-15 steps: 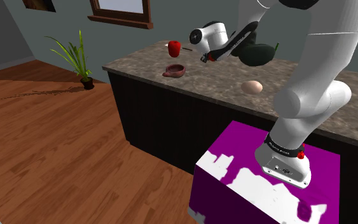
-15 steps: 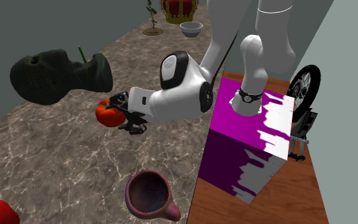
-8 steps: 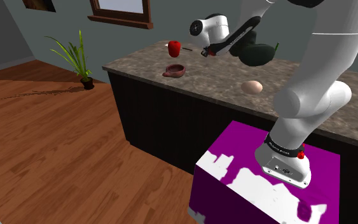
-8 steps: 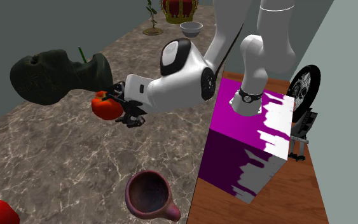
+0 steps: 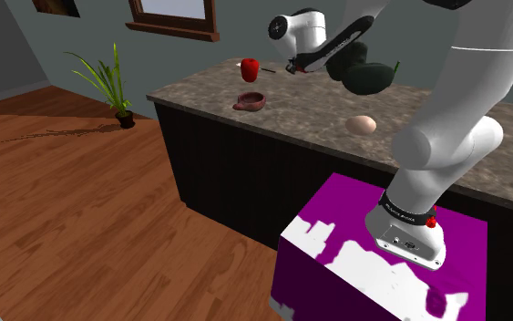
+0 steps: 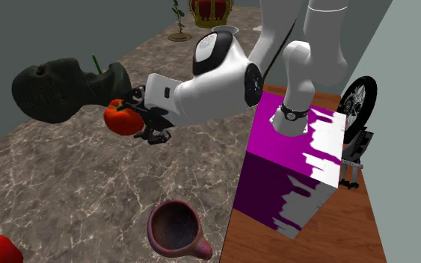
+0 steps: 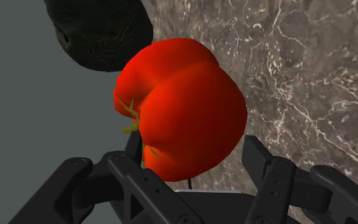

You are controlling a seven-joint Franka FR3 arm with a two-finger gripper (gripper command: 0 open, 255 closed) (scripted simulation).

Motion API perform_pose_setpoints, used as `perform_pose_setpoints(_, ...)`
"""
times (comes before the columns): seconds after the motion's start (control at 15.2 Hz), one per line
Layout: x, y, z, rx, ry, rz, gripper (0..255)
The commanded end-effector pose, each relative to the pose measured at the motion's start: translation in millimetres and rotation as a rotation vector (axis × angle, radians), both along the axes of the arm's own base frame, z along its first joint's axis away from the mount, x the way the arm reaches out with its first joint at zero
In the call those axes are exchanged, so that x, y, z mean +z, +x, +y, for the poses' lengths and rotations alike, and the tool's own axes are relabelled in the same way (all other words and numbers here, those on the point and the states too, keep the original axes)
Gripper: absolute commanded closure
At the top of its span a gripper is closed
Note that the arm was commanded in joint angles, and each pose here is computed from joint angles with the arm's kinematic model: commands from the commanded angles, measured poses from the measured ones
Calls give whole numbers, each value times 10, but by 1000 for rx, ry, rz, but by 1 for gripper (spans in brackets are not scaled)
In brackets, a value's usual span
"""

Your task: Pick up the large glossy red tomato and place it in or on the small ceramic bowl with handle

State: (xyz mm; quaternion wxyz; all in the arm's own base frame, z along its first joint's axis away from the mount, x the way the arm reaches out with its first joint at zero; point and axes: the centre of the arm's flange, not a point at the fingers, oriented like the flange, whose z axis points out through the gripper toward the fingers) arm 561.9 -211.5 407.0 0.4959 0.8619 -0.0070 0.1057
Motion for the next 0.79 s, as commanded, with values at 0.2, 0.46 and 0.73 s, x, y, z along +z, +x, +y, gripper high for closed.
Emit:
perform_pose_setpoints(0.2, 24, 264, 578, 0, 0, 0, 255)
perform_pose_setpoints(0.46, 42, 492, 1054, 0, 0, 0, 255)
perform_pose_setpoints(0.73, 60, 720, 1530, 0, 0, 0, 255)
